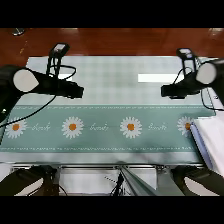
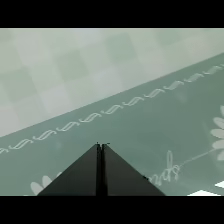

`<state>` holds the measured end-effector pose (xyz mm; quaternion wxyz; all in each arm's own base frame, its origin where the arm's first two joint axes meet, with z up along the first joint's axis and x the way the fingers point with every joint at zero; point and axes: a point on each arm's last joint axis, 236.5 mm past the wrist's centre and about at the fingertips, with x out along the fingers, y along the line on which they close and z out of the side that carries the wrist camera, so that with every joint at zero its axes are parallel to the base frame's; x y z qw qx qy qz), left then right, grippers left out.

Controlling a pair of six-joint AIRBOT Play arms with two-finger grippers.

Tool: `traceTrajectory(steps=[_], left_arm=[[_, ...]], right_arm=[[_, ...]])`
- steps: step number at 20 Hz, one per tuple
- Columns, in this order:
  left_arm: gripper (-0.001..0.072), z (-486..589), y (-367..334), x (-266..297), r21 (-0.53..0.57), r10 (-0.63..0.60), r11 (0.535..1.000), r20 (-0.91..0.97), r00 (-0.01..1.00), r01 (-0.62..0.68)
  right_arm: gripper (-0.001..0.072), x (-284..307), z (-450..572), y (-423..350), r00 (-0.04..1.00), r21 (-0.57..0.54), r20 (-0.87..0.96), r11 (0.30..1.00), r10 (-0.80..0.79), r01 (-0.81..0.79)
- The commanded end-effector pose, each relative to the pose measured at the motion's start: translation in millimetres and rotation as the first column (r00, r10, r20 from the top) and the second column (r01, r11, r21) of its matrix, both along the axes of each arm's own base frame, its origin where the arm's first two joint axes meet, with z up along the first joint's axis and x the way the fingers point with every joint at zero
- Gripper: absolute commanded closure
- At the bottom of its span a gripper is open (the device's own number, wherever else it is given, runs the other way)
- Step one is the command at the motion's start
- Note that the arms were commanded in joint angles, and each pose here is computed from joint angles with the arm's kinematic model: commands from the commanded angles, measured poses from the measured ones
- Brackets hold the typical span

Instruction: Fold the shirts.

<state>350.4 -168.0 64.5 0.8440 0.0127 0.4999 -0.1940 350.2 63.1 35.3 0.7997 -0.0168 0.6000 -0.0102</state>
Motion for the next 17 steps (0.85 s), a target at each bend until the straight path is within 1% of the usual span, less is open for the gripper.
traceTrajectory(steps=[1,3,17], left_arm=[[0.0689,-25.0,43.2,6.8,0.095,0.104,0.990,-0.023,0.994,-0.101],[0.0689,-25.9,49.6,8.4,0.096,0.123,0.988,-0.027,0.992,-0.120],[0.0689,-28.5,49.7,8.6,0.099,0.124,0.988,-0.034,0.992,-0.120]], right_arm=[[0.0686,4.7,-32.4,-7.1,0.996,-0.094,-0.051,0.994,-0.067,0.062],[0.0686,7.6,-31.2,-6.3,0.997,-0.091,-0.038,0.994,-0.066,0.063],[0.0686,7.8,-31.2,-6.2,0.997,-0.090,-0.037,0.994,-0.067,0.063]])
